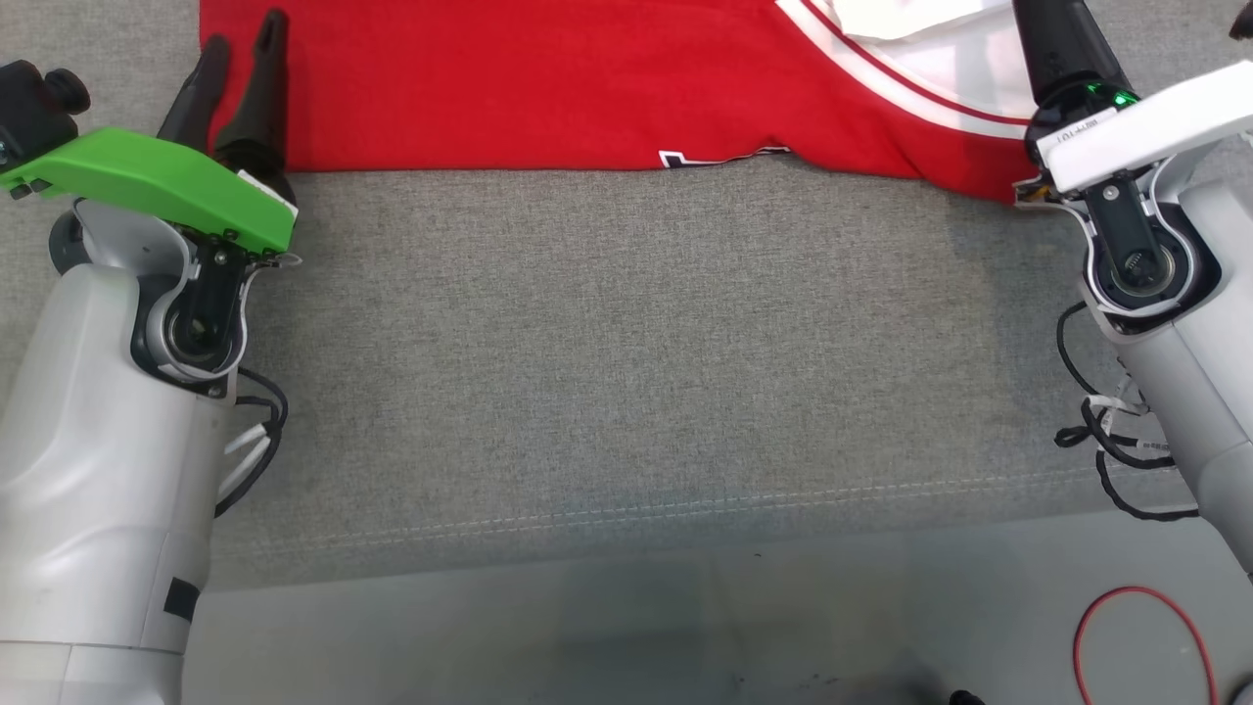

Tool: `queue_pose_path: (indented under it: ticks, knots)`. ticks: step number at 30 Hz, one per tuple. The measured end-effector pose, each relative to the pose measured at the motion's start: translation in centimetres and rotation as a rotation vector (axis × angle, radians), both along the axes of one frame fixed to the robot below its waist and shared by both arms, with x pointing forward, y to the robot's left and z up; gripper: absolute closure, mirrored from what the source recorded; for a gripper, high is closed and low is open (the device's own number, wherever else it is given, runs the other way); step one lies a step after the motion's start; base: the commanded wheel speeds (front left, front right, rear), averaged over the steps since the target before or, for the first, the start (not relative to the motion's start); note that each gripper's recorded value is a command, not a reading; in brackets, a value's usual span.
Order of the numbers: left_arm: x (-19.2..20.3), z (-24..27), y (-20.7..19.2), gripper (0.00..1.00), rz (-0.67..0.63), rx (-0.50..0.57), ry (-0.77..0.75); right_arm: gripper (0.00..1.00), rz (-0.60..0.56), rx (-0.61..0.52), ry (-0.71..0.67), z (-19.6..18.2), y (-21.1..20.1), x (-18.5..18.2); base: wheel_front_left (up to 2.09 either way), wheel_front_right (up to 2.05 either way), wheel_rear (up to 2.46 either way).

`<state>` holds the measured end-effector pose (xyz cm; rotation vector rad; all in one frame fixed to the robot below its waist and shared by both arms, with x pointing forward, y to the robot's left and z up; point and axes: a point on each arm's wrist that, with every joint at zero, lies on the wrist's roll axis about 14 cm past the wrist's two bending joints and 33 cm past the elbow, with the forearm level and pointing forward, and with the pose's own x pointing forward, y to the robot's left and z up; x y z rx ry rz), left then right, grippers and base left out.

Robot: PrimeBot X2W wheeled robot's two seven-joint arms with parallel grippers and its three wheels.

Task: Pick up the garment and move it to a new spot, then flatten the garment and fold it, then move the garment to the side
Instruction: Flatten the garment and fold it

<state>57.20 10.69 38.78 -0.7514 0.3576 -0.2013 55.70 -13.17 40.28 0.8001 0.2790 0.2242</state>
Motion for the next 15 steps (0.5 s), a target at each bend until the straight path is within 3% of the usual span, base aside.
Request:
queue_pose_path:
  ticks: [15]
  knots:
    - [-1.0,2.2,0.5,0.0,-0.071,0.273,-0.19,0.0,0.037,-0.066,-0.128,3.7,1.1,0.5,0.0,0.0,0.0]
